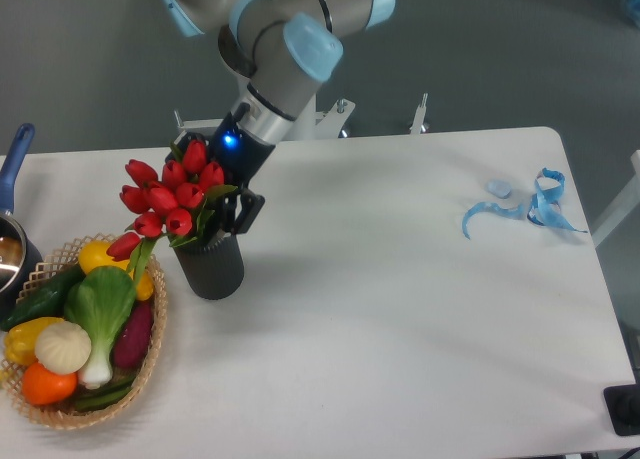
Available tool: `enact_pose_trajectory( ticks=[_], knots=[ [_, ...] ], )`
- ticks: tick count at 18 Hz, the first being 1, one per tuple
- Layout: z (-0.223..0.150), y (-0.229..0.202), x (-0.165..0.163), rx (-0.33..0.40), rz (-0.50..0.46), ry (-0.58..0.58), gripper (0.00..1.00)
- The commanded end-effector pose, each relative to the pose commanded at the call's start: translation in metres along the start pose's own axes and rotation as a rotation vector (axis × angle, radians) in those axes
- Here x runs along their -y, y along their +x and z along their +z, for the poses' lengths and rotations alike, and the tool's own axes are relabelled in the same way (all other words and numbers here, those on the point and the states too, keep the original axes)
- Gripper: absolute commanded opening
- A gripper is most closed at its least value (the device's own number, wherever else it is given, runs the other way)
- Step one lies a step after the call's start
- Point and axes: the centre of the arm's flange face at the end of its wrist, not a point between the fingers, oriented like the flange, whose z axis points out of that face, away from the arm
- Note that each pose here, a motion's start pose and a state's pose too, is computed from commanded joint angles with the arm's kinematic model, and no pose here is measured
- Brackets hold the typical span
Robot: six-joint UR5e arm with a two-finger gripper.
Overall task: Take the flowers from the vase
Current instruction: 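Close the gripper around the tulip stems at the vase rim, then lift the tulip bunch straight up out of the black vase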
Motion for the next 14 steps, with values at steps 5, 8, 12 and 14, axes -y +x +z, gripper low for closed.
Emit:
enact_pose_trajectory(
  ticks=[5, 8, 12, 14],
  knots=[
    [-0.018, -0.006, 0.002, 0.0, -0.03, 0.09, 0.0],
    [-0.034, 0.0, 0.016, 0.016, -0.05, 0.13, 0.0],
    [-0.064, 0.012, 0.042, 0.042, -0.077, 0.197, 0.0],
    [-0.085, 0.009, 0.054, 0.066, -0.1, 0.236, 0.0]
  ],
)
